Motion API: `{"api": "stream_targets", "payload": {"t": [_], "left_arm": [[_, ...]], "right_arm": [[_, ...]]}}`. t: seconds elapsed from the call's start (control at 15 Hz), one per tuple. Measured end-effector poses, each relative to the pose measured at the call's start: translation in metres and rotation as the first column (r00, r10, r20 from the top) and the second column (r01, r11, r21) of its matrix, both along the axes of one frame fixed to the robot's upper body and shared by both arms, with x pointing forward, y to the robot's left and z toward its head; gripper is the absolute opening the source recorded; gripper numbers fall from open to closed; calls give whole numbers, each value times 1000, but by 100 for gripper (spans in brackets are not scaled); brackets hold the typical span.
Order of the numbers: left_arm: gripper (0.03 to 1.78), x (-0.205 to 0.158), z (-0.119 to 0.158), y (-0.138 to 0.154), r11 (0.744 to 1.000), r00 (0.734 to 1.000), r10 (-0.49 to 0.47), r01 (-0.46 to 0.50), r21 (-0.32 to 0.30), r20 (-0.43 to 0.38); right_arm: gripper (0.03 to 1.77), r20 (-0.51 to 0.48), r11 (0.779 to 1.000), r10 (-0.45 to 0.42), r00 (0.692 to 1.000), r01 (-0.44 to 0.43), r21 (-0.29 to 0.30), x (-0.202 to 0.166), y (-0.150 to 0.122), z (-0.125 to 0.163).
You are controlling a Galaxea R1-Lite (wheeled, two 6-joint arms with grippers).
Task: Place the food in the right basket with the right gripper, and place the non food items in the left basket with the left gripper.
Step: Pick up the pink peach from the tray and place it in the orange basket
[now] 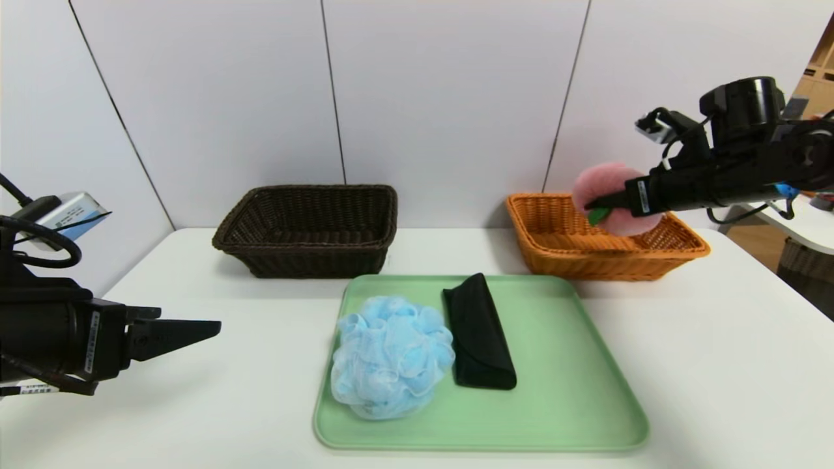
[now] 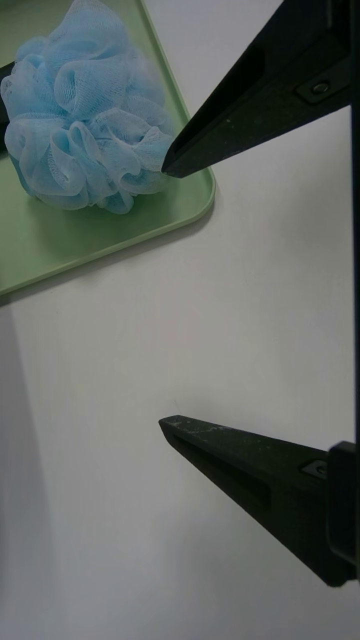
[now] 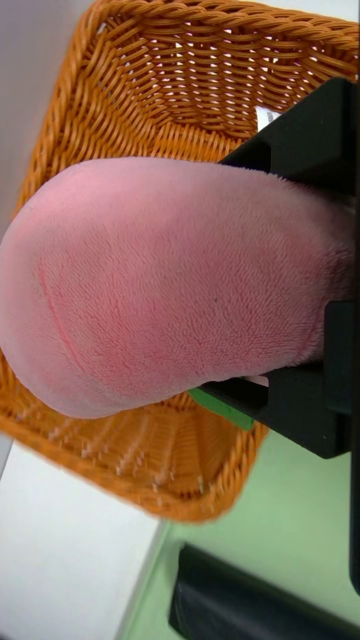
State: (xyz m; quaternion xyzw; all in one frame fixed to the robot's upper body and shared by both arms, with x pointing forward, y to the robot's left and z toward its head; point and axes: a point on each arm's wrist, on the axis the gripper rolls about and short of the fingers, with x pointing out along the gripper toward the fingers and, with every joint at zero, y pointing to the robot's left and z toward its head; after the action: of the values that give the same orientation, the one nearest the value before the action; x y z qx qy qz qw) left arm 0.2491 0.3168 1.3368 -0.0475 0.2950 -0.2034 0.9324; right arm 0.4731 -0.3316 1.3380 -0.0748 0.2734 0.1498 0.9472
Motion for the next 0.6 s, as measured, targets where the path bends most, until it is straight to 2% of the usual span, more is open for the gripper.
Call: {"api": "stream_targets", "payload": {"t": [0.27,0.6], "left_arm": [[169,2,-5,0,1000,1000,-2,2,1,18],[169,2,-9,0,1000,1000,-2,2,4,4]], "right_arm": [[79,-41,998,-60,997,60,-7,31,-12,-25],[79,-82,998,-62,995,62,-9,45,-14,-46]]}}
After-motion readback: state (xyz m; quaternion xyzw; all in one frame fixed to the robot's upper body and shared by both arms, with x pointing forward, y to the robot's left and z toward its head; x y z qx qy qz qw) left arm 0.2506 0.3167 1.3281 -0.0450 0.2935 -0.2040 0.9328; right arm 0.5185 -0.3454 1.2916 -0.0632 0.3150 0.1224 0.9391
